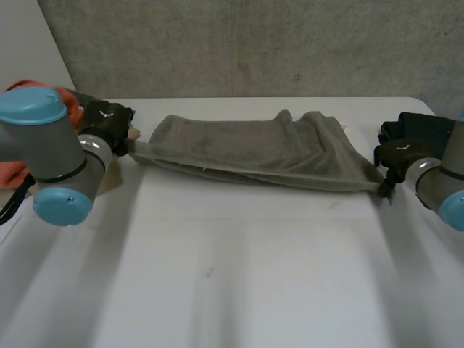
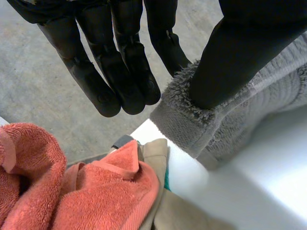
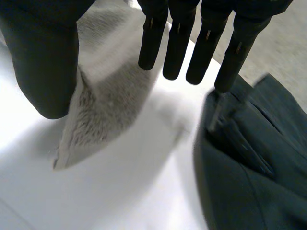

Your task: Fold the laundry.

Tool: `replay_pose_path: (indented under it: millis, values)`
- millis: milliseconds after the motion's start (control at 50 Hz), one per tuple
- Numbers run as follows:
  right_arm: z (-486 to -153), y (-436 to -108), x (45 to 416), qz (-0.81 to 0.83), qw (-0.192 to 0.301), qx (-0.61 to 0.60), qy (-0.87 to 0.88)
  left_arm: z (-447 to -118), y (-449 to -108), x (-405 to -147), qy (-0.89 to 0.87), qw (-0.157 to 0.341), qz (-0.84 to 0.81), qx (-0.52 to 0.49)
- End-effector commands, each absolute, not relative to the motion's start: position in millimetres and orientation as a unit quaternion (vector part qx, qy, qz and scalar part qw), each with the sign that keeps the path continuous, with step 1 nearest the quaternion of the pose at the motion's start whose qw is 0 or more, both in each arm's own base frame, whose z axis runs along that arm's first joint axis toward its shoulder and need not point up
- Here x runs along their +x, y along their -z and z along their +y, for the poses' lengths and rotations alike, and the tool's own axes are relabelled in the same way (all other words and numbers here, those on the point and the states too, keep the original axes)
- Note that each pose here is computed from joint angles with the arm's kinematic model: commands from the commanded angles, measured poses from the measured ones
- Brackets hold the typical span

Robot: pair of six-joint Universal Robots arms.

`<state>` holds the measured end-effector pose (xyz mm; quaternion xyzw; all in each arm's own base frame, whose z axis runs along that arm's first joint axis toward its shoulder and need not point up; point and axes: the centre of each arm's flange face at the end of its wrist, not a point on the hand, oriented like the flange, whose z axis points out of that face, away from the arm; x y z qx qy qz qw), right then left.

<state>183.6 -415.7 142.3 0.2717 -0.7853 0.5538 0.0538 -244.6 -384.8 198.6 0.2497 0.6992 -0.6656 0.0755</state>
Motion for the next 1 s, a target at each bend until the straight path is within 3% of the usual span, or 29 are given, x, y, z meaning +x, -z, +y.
replay_pose_path:
  millis: [20,200,380,500,780,1000]
  values:
    - [-419,-150,164,-0.797,0.067,0.241,-0.549,-368,-202,-241,0.654,0.092,0.701,0.27]
    - [-396,-166,152,-0.812,0.016,0.295,-0.503,-336,-209,-227,0.62,0.116,0.715,0.301]
    - [-317,-198,111,-0.802,0.063,0.517,-0.293,-253,-185,-199,0.433,0.153,0.77,0.443]
    - [-306,-203,108,-0.798,0.063,0.537,-0.266,-219,-172,-189,0.331,0.138,0.789,0.498]
    - [-370,-190,150,-0.769,0.082,0.443,-0.453,-301,-205,-235,0.495,0.143,0.759,0.399]
    - [-429,-170,167,-0.734,0.144,0.389,-0.537,-359,-201,-271,0.557,0.173,0.732,0.351]
